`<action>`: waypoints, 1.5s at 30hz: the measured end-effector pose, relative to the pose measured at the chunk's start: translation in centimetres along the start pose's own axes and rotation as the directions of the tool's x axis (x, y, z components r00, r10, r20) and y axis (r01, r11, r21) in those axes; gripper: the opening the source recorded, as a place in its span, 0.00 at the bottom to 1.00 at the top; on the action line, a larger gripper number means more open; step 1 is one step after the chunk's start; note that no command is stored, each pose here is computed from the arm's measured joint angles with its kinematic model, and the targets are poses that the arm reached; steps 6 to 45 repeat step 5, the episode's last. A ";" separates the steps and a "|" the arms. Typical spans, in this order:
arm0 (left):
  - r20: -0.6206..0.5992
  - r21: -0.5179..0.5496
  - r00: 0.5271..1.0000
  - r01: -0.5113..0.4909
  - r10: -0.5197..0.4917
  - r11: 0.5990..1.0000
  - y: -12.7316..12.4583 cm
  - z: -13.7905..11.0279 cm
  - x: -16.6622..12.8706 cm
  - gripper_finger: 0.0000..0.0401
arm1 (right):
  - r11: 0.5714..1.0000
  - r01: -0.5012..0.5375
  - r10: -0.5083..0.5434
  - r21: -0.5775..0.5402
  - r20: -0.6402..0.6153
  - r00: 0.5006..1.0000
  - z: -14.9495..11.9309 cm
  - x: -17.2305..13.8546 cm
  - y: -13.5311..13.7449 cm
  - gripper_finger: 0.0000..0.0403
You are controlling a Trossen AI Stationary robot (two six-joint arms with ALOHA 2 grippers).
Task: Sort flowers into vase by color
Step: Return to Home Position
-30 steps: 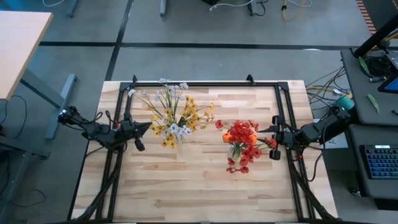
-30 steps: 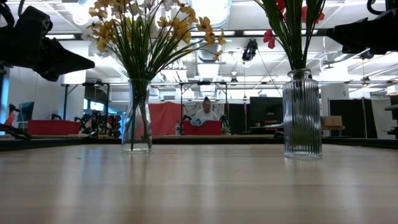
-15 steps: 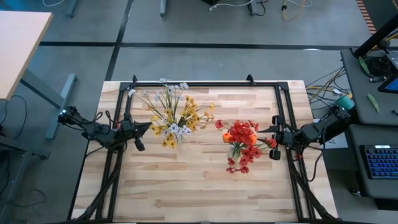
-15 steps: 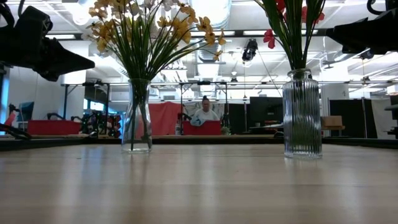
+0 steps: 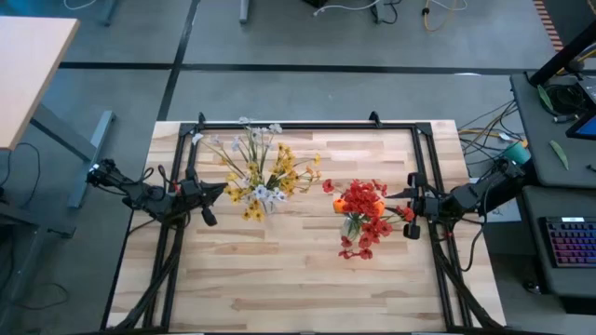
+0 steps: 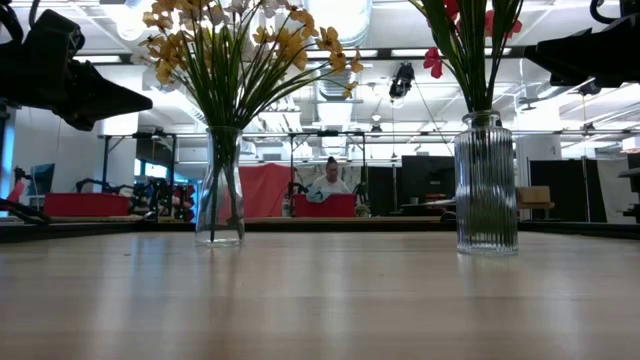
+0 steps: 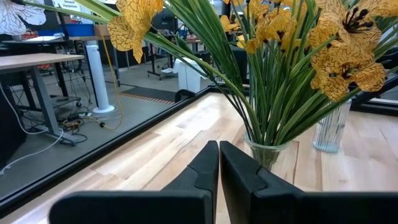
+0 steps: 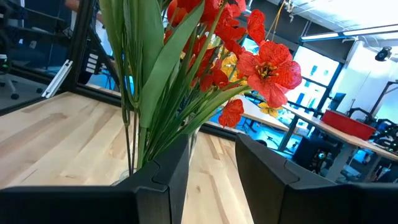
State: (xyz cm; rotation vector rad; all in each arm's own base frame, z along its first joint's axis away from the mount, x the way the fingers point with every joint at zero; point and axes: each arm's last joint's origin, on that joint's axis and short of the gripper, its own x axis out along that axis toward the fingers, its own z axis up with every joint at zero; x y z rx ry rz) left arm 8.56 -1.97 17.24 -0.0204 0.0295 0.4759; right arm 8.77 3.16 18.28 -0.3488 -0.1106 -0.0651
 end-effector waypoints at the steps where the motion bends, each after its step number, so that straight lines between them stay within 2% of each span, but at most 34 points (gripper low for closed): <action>1: 0.000 0.000 1.000 0.000 0.000 1.000 0.0 0.0 0.0 0.00 | 1.000 0.000 0.000 0.000 0.000 1.000 0.0 0.0 0.0 0.31; 45: 0.000 0.000 1.000 0.000 0.000 1.000 0.0 0.0 0.0 0.00 | 1.000 0.000 0.000 0.000 0.000 1.000 0.0 0.0 0.0 0.31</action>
